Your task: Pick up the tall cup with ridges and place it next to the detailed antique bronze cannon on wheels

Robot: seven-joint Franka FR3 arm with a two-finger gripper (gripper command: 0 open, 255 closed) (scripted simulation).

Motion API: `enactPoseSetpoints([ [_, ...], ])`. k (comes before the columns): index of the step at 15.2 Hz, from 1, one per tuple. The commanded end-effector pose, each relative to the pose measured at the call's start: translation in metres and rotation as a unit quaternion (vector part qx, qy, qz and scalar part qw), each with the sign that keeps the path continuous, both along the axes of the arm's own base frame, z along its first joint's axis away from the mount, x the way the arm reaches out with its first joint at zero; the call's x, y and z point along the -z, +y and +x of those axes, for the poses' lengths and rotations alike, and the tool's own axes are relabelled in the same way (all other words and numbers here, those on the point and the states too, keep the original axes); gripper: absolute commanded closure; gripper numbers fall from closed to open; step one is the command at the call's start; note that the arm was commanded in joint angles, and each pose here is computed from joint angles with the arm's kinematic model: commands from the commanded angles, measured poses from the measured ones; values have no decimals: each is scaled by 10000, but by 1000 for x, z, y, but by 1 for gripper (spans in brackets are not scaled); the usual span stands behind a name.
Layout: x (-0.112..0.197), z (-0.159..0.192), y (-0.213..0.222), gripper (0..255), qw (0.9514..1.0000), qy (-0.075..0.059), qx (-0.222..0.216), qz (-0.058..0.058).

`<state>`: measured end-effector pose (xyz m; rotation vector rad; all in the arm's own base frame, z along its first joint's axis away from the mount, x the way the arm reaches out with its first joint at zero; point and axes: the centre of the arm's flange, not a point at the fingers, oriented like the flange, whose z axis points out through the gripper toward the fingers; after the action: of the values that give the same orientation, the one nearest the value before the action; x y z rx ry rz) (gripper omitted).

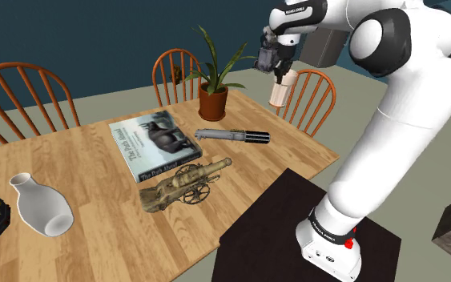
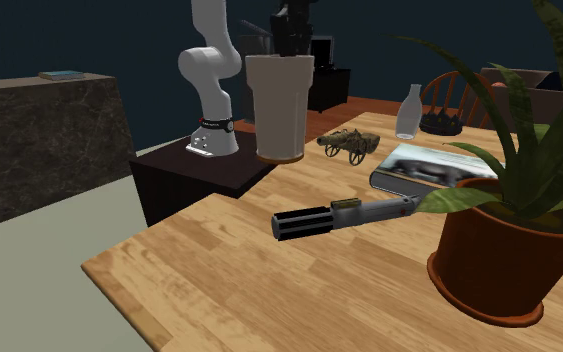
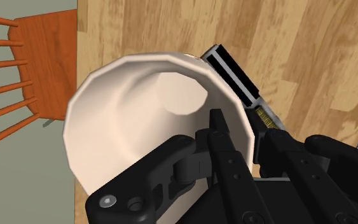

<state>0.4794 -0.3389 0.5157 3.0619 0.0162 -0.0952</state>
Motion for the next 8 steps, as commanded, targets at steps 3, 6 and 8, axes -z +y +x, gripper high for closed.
enactPoseSetpoints([
  [3, -1, -8, 51, 255, 10000, -4, 5, -6],
  [6, -1, -14, 90, 255, 10000, -4, 5, -6],
  [8, -1, -18, 116, 255, 10000, -4, 5, -6],
])
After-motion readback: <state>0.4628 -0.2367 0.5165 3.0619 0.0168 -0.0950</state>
